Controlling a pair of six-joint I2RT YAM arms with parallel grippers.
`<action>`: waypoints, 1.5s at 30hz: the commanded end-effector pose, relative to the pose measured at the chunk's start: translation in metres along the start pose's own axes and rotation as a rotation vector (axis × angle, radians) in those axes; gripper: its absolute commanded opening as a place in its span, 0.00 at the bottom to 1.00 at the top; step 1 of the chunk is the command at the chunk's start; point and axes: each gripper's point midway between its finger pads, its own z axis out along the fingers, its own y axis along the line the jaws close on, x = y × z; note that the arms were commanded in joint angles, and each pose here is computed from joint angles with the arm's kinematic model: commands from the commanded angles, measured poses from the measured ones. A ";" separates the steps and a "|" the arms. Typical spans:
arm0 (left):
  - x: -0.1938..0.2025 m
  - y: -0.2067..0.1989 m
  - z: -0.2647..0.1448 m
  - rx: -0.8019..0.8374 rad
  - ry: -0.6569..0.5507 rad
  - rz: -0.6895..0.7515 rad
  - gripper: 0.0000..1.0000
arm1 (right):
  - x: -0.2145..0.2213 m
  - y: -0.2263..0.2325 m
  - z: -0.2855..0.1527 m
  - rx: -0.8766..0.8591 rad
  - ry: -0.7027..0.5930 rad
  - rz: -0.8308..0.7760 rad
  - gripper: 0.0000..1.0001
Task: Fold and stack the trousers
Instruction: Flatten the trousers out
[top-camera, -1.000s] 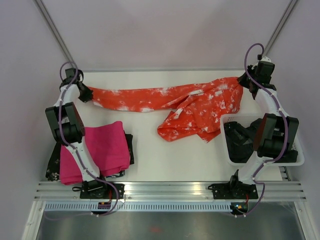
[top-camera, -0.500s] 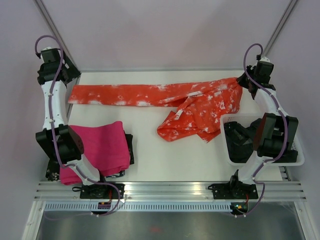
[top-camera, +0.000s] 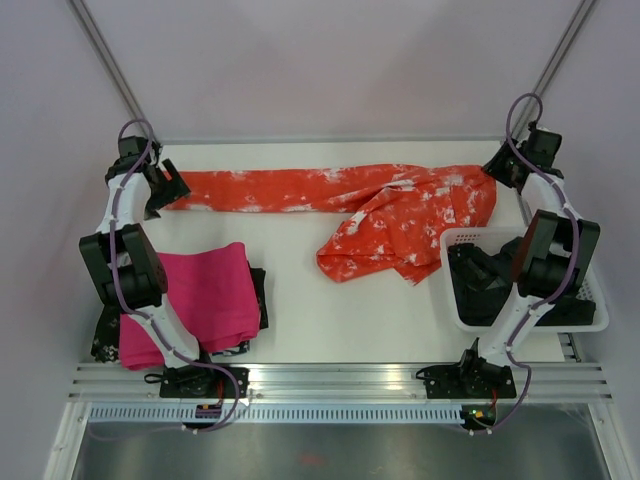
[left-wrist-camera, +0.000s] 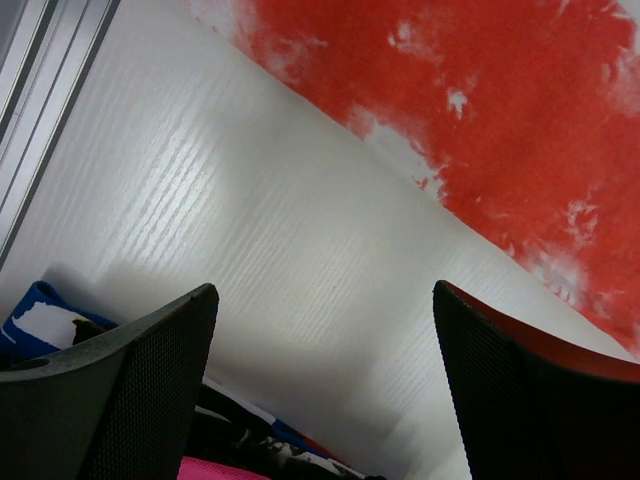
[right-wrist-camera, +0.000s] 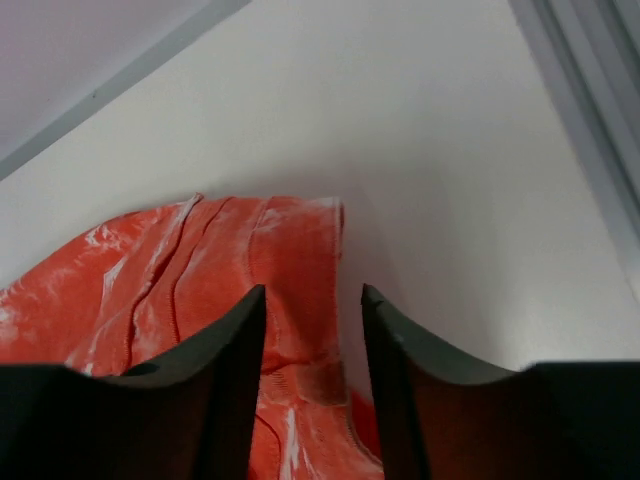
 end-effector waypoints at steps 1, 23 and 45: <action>-0.019 -0.024 -0.013 0.097 -0.074 -0.016 0.93 | -0.028 0.020 -0.007 -0.150 -0.016 -0.004 0.54; -0.017 -0.053 -0.016 0.179 -0.035 0.074 0.96 | 0.008 0.037 0.060 0.023 0.085 -0.239 0.98; 0.006 -0.086 0.037 0.106 0.067 0.003 0.96 | 0.073 0.065 0.094 -0.069 0.278 -0.175 0.00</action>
